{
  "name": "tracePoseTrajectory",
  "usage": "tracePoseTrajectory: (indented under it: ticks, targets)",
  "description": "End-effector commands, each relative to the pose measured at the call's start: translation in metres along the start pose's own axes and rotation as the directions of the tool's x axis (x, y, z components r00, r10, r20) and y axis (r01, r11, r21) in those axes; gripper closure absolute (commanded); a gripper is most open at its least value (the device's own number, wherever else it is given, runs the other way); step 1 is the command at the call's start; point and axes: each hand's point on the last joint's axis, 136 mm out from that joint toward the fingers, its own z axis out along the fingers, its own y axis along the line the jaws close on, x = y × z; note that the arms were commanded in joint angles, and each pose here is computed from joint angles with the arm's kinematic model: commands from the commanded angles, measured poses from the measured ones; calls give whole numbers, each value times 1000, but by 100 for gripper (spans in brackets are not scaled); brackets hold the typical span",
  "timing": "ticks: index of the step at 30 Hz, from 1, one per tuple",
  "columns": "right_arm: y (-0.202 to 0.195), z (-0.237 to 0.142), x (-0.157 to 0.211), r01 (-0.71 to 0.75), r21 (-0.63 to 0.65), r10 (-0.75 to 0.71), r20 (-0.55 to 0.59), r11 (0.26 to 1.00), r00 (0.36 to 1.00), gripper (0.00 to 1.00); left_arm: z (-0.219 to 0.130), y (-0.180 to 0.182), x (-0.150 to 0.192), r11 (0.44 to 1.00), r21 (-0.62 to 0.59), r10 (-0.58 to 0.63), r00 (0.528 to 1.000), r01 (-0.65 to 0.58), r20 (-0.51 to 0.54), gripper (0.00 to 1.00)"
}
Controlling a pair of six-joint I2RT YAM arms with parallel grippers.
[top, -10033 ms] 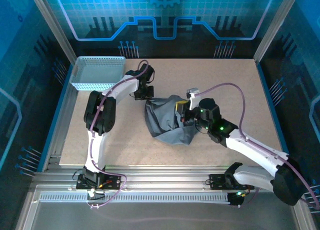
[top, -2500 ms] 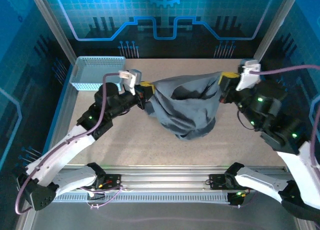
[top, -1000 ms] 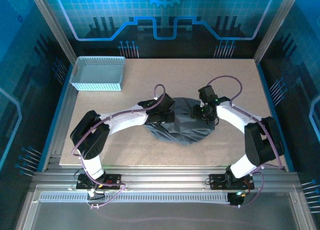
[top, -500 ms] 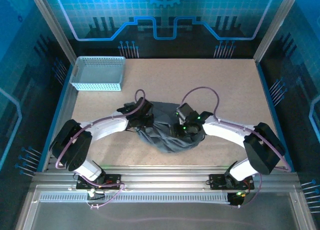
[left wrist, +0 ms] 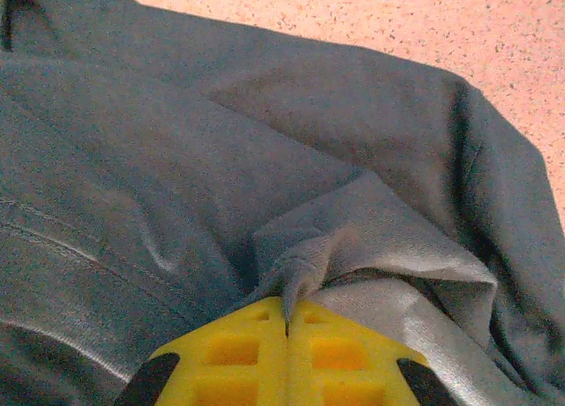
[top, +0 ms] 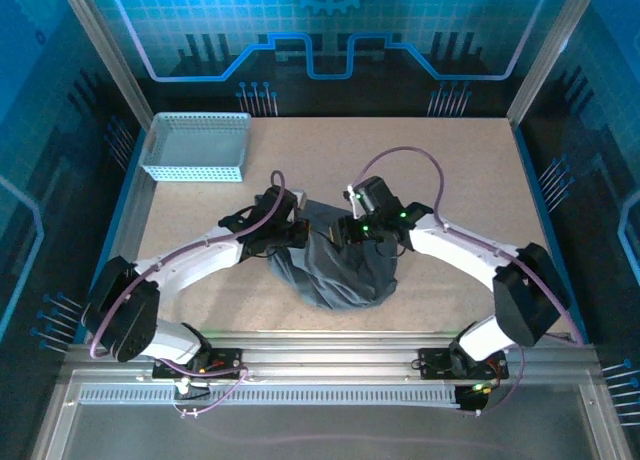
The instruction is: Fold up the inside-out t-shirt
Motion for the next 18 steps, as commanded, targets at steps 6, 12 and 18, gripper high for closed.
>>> tracePoseTrajectory:
  ticks: [6,12,18]
  targets:
    - [-5,35,14,16,-24,-18,-70,1000,997,70,-9,-2,5,999,30,29,999,-29,20,100]
    - [-6,25,9,21,-4,-21,-50,1000,999,97,-14,-8,-7,998,40,50,998,-52,47,100]
    - [-16,-16,-5,9,58,-12,41,998,999,100,-24,-20,-28,995,64,67,992,-74,102,100]
